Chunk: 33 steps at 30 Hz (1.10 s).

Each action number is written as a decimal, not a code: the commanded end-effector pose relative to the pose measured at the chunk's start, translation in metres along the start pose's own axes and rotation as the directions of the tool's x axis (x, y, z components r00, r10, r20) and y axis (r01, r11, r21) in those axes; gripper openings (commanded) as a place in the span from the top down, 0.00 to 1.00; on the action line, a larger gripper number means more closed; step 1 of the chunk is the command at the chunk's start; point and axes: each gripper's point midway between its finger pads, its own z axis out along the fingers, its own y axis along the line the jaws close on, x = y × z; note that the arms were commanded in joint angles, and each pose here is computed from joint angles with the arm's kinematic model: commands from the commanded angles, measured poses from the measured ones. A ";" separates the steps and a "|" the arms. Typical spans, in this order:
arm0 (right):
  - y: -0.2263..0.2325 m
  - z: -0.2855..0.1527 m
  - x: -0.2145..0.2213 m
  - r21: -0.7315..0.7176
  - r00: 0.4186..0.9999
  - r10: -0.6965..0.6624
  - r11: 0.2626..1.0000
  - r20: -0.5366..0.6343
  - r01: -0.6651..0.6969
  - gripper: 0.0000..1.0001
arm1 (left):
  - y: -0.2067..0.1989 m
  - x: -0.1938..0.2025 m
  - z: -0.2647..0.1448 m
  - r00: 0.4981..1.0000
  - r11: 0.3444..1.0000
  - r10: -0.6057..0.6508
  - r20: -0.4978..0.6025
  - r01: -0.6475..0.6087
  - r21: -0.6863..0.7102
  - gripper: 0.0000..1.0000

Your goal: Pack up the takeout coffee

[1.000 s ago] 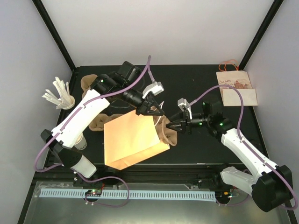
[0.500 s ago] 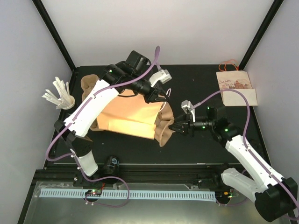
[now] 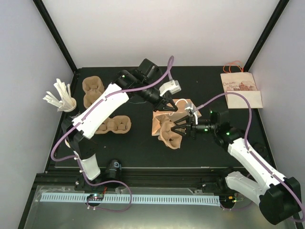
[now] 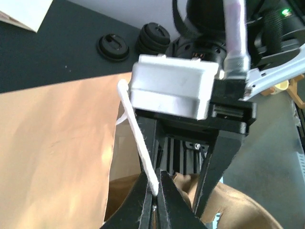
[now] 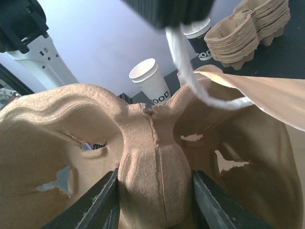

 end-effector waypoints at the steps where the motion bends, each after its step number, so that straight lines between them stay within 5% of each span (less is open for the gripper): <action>1: -0.007 -0.003 -0.010 0.046 0.999 -0.017 0.999 0.045 0.015 0.60 | 0.003 -0.005 -0.006 0.997 0.995 0.074 0.022 -0.072 -0.072 0.99; 14: -0.055 -0.047 -0.016 0.468 0.979 0.011 0.877 0.204 -0.107 0.60 | -0.001 -0.023 -0.012 0.992 0.995 0.067 0.110 -0.057 -0.084 0.98; 24: -0.074 -0.056 -0.009 0.541 0.964 0.103 0.811 0.246 -0.225 0.61 | -0.008 -0.023 -0.022 0.986 0.991 0.094 0.135 -0.080 -0.109 0.98; 33: -0.081 -0.076 -0.016 0.616 0.943 0.053 0.744 0.329 -0.257 0.64 | -0.013 -0.023 -0.025 0.979 0.990 0.112 0.173 -0.095 -0.105 0.98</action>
